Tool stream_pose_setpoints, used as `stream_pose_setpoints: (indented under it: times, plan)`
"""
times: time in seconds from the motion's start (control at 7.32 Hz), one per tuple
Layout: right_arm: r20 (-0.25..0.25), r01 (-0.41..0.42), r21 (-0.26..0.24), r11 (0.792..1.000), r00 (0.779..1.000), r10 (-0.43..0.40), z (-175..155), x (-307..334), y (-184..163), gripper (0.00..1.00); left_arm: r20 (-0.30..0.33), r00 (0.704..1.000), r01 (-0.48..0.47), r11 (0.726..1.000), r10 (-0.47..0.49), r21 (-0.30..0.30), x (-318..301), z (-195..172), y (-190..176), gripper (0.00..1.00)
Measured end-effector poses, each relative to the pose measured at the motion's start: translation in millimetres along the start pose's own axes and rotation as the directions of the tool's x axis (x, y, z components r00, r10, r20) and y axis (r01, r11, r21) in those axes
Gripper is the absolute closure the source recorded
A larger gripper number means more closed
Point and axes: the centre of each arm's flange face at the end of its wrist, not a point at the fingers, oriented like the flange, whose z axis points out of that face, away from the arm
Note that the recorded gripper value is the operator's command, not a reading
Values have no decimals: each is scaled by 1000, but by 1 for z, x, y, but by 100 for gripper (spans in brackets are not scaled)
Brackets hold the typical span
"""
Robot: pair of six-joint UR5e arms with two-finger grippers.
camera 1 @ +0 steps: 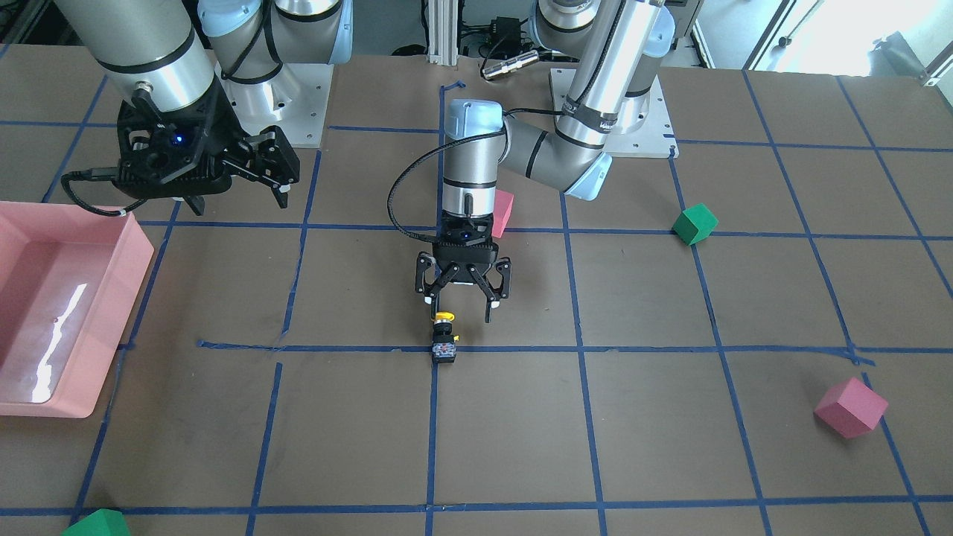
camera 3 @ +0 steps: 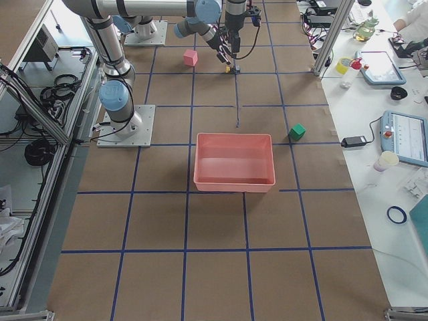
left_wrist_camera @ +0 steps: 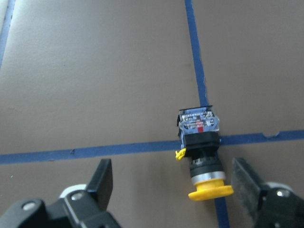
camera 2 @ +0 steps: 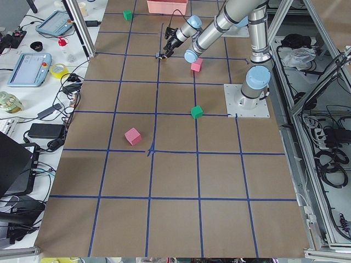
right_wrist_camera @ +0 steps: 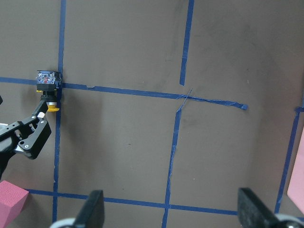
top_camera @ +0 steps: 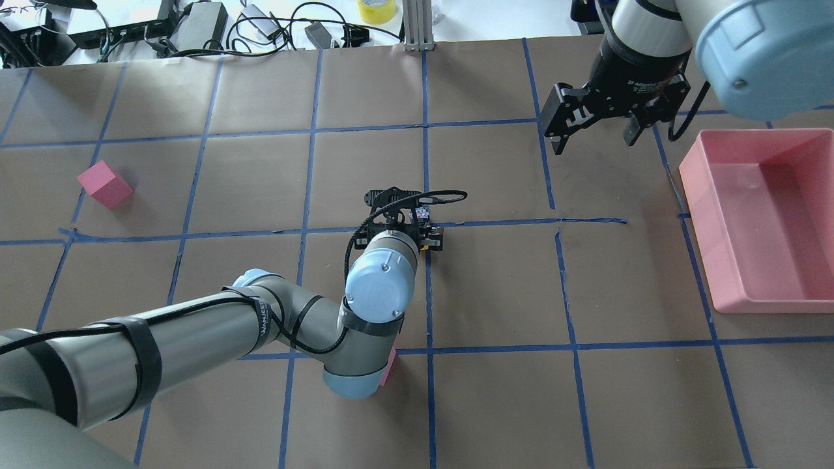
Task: Align button upright
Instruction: 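Reach the left gripper to the button and grasp its yellow cap end, then lift the button with the left gripper and rotate it cap-up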
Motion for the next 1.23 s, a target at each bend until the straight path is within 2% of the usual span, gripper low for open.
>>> stream_pose_setpoints:
  times: [0.27,0.41,0.55,0.68,0.96,1.23]
  plan:
    - [0,0,-1,1000,1000,0,0,0,0,0,-13,1000,-3,1000,3,14,6,19,18,14]
    - [0,0,-2,1000,1000,0,0,0,0,0,-20,1000,-11,1000,11,15,11,23,25,25]
    - [0,0,-2,1000,1000,0,0,0,0,0,-23,1000,-16,1000,16,13,14,25,30,27]
    - [0,0,-3,1000,1000,0,1,0,0,0,-25,1000,-17,1000,17,11,15,27,32,40]
    - [0,-1,-6,1000,1000,1,3,0,1,0,-24,1000,-15,1000,15,12,15,27,32,78]
    - [0,-1,-7,1000,1000,1,4,0,1,0,-26,1000,-14,1000,15,24,15,22,27,99]
